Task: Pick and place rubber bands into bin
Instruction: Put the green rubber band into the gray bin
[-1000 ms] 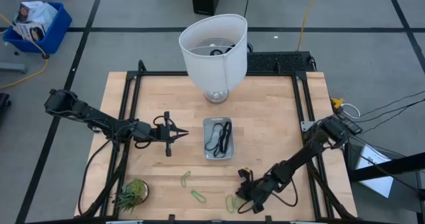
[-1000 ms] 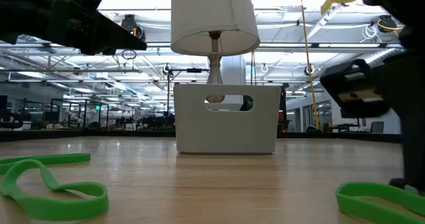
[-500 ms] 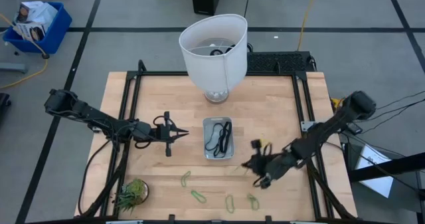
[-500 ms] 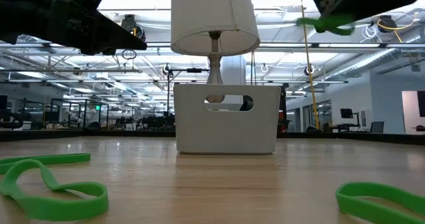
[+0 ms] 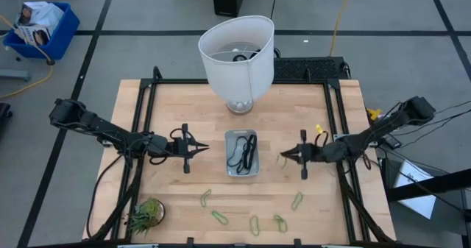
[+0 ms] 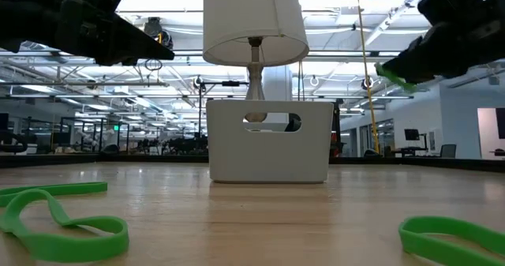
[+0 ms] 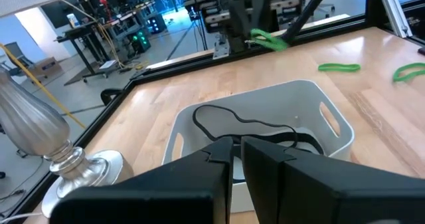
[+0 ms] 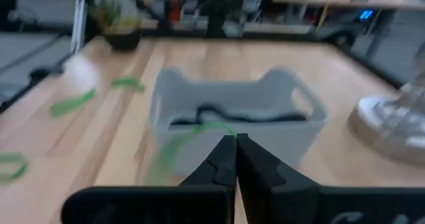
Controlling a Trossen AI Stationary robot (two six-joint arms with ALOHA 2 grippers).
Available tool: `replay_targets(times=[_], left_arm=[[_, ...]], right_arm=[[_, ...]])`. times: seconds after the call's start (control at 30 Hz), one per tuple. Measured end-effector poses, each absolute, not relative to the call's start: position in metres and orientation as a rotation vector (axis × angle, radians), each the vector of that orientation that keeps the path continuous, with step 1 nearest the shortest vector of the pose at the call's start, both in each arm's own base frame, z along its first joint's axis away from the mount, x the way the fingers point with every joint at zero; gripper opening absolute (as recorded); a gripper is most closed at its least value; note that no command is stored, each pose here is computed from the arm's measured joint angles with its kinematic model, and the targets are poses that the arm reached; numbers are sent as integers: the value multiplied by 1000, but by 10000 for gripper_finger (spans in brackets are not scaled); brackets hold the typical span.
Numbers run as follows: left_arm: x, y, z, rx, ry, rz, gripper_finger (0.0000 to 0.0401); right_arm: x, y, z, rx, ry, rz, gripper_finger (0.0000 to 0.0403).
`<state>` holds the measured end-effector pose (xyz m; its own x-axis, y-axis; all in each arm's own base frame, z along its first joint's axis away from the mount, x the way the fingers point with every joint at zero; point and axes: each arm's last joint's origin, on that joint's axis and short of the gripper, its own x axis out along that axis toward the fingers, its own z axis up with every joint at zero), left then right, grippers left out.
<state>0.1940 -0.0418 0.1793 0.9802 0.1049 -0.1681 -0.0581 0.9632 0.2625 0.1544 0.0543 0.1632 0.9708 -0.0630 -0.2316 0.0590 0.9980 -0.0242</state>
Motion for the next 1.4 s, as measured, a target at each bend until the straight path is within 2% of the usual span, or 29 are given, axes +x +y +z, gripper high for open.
replay_targets(times=[0.17,0.33,0.77,0.93,1.17,1.27,1.4], left_arm=[[194,-42,179,260,181,84,40],[194,-42,179,260,181,85,40],[194,-42,179,256,181,86,40],[194,-42,179,251,181,86,40],[194,-42,179,252,182,86,40],[194,-42,179,252,182,86,40],[194,-42,179,252,182,86,40]], right_arm=[[160,45,173,-9,95,-66,0],[176,43,187,-28,47,-45,0],[254,52,206,-118,126,-44,0],[282,48,192,-159,236,-73,0],[292,37,176,-109,311,-121,0],[292,36,174,-116,326,-122,11],[291,36,173,-110,333,-123,53]])
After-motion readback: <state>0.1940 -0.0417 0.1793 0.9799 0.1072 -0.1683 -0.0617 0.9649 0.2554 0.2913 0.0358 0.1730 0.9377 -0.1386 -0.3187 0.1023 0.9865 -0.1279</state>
